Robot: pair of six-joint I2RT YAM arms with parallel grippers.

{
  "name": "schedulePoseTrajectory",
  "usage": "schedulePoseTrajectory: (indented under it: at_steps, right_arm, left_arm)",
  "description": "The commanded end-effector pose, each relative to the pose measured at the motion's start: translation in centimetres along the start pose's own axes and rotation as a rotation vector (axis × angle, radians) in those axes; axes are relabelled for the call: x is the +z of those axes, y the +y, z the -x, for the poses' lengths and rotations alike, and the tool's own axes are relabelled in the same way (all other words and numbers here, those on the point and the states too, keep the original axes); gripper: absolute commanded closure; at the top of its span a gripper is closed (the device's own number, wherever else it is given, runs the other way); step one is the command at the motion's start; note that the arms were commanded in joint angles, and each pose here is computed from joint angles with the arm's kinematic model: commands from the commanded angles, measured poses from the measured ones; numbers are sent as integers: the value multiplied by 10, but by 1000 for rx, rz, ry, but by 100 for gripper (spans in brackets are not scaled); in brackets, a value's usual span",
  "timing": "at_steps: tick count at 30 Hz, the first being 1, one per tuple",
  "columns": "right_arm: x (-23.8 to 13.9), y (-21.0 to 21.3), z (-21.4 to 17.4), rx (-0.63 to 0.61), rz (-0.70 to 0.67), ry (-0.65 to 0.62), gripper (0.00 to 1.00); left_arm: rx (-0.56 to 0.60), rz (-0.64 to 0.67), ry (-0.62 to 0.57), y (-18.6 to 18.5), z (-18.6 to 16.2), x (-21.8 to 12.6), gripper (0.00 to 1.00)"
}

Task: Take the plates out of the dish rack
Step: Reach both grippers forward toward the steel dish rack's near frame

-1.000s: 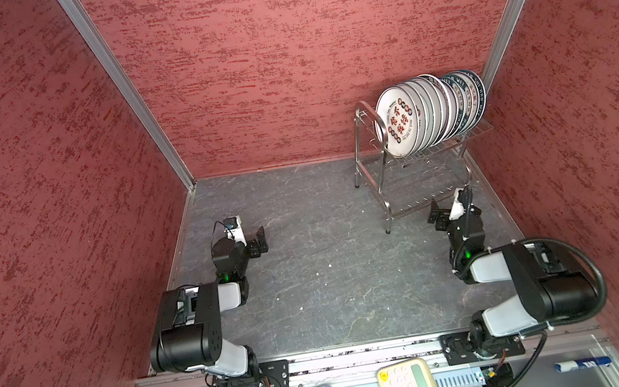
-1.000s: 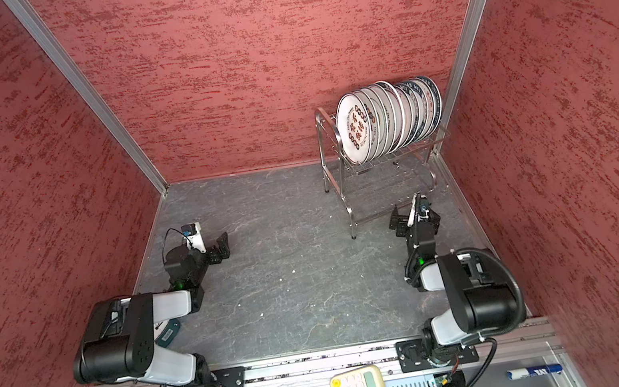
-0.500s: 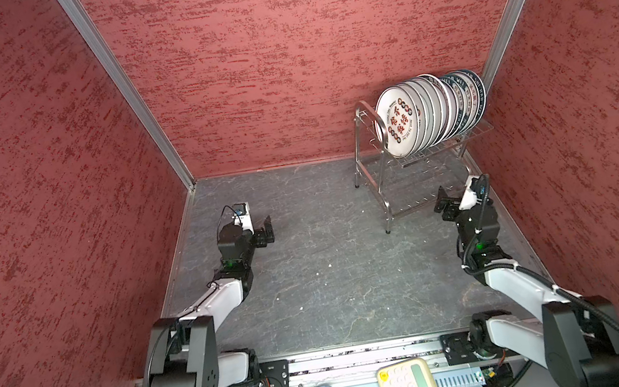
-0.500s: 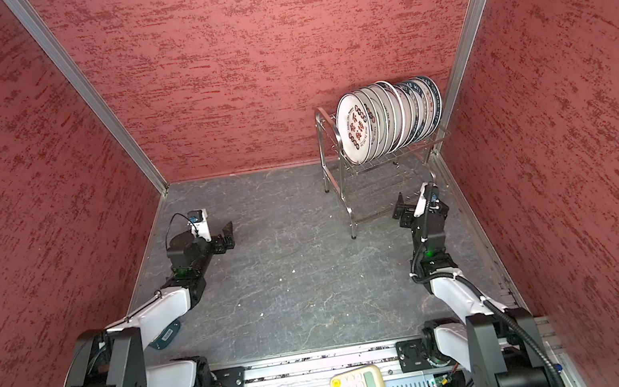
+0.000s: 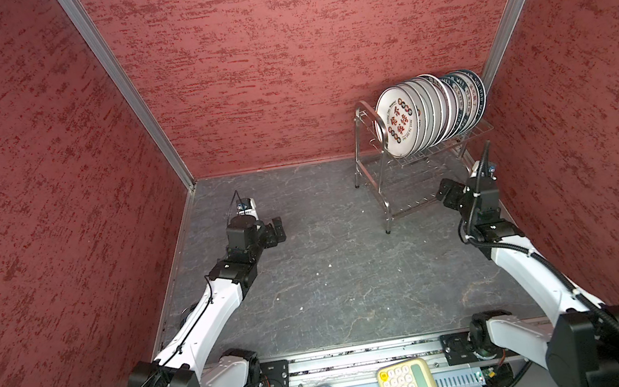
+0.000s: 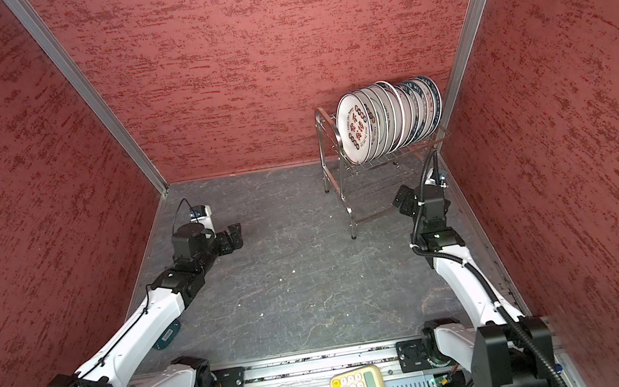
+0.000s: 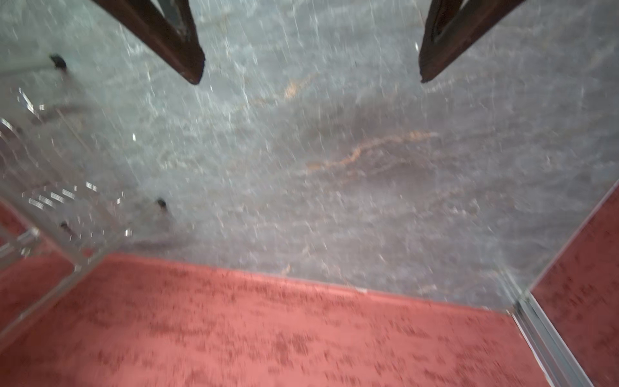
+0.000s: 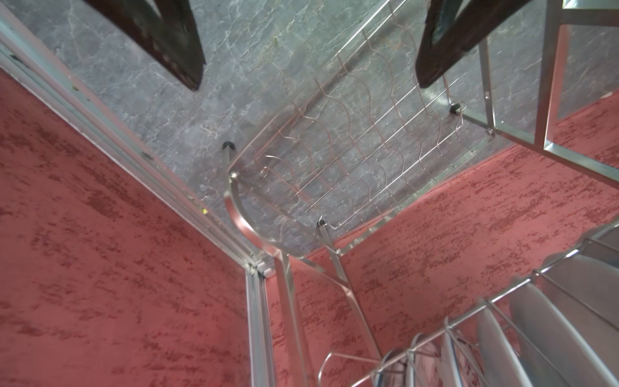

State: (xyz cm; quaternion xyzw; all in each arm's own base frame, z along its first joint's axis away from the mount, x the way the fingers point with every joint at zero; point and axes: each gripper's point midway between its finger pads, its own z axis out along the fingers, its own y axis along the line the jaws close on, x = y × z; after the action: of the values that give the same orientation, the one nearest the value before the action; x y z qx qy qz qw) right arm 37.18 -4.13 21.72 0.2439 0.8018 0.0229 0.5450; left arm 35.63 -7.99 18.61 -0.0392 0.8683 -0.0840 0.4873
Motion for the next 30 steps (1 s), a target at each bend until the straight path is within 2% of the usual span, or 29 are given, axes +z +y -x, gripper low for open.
schedulePoseTrajectory:
  at_steps: [1,10,14,22,30]
  right_arm:
    - [1,-2,-21,-16,-22,156,1]
    - [16,-10,-42,-30,-88,288,1]
    - [23,-20,-47,-12,-121,317,1]
    - [39,-65,-47,81,-198,347,1]
    - [63,-80,-20,124,-209,304,1]
  left_arm:
    - [-67,56,91,5,-16,-13,1]
    - [-229,45,122,-8,-22,-33,1]
    - [-212,19,164,-21,-29,-32,1]
    - [-111,-175,214,-84,-38,-26,1]
    - [-19,-304,230,-154,-46,-24,1]
